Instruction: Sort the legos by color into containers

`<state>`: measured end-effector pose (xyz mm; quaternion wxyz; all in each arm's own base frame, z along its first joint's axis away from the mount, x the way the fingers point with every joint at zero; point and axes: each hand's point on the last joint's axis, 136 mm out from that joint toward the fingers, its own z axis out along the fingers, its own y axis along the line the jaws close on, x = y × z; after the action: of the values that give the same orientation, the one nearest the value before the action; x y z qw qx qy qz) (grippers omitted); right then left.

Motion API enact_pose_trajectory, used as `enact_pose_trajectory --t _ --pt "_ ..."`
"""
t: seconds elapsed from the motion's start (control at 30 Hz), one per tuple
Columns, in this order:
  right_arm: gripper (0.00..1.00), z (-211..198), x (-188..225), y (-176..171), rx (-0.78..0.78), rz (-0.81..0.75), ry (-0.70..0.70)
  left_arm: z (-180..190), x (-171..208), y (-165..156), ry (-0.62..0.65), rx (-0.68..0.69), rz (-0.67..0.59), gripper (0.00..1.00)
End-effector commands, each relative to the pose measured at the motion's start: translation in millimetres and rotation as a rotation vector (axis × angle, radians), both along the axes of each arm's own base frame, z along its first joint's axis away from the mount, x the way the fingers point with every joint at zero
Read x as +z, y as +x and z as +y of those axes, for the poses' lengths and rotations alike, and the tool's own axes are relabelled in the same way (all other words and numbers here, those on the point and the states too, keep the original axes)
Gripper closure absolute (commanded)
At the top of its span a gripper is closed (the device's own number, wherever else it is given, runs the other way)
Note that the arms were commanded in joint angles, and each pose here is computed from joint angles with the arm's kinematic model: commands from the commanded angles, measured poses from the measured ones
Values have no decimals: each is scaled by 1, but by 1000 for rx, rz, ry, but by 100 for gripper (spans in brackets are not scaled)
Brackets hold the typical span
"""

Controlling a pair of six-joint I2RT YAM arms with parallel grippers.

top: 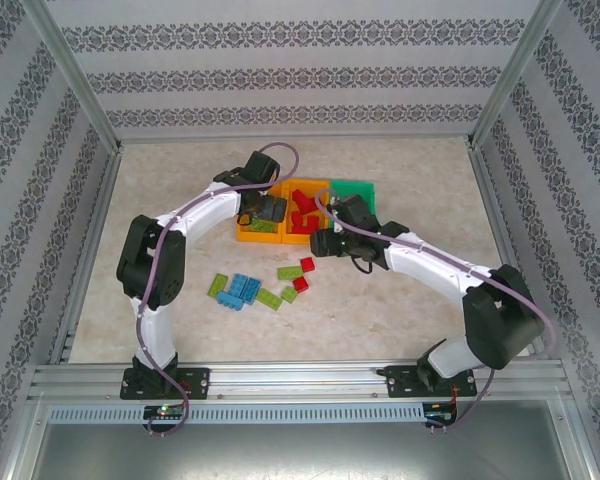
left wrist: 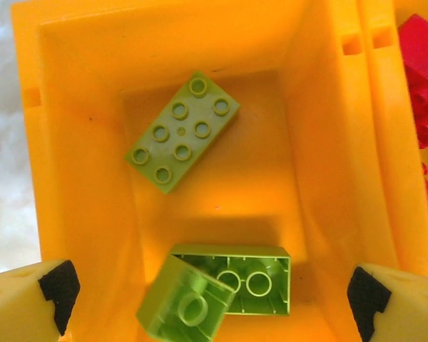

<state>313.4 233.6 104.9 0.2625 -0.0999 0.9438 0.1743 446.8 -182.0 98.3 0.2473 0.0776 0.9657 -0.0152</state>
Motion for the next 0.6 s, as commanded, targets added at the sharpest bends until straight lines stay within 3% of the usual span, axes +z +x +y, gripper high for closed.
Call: enact_pose_trajectory --t 0.0,0.17,0.3,0.57 --pt "32 9 -24 -6 -4 39 -60 -13 3 -8 -106 6 25 0" --pt "32 23 -47 -14 38 66 -155 -10 29 -25 -178 20 -33 0" --pt "32 27 -54 -15 33 85 -147 4 46 -44 -177 46 -64 1" --pt "31 32 -59 -6 9 83 -158 28 46 -80 -163 92 -65 1"
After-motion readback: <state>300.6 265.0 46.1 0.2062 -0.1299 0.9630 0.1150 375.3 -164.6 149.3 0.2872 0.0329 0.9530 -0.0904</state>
